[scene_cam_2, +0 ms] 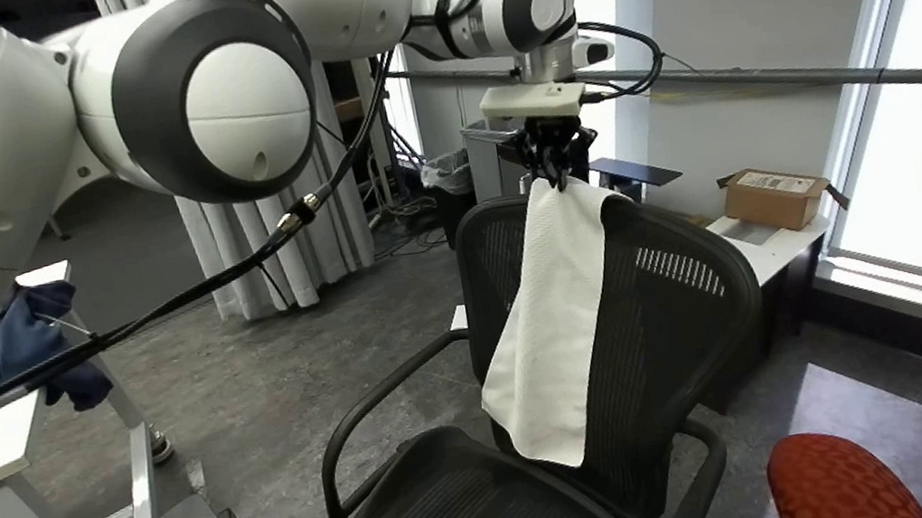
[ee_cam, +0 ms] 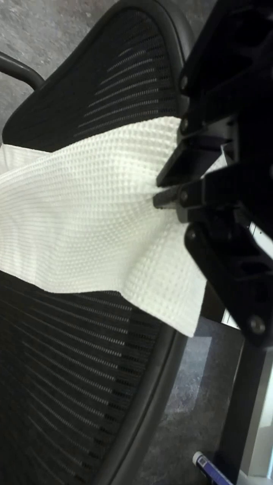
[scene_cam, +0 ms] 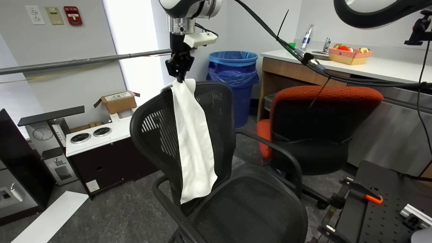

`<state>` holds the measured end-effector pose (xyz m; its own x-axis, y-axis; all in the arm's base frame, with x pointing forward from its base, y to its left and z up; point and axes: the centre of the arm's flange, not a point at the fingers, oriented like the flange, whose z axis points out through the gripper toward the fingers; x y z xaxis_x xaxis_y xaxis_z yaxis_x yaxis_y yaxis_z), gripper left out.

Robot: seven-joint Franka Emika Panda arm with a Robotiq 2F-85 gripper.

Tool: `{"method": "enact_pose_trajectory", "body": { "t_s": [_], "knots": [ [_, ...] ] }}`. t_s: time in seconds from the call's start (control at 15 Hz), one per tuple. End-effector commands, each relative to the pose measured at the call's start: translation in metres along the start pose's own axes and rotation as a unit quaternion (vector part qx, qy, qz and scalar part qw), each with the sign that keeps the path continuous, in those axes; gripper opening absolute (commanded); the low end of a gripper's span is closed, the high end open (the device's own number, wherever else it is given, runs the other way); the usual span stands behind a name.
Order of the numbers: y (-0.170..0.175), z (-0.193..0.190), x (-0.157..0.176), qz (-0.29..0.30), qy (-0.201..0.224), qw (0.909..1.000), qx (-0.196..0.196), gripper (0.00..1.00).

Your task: Move the towel from the backrest to the seat of the chair

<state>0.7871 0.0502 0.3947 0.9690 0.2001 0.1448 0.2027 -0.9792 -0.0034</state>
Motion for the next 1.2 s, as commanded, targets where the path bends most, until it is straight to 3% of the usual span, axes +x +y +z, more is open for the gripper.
{"method": "enact_pose_trajectory", "body": {
  "t_s": [0.0,0.4,0.6,0.67,1.13],
  "knots": [
    [-0.016,-0.024,-0.012,-0.051,0.001,0.9987,0.001,0.03],
    [-0.022,-0.028,-0.017,-0.093,-0.003,0.9957,0.003,0.03],
    [-0.023,-0.027,-0.018,-0.088,-0.001,0.9961,0.003,0.03],
    [-0.020,-0.017,-0.003,-0.081,0.001,0.9967,0.003,0.10],
    [-0.021,-0.018,-0.004,-0.081,-0.001,0.9967,0.003,0.10]
  ]
}}
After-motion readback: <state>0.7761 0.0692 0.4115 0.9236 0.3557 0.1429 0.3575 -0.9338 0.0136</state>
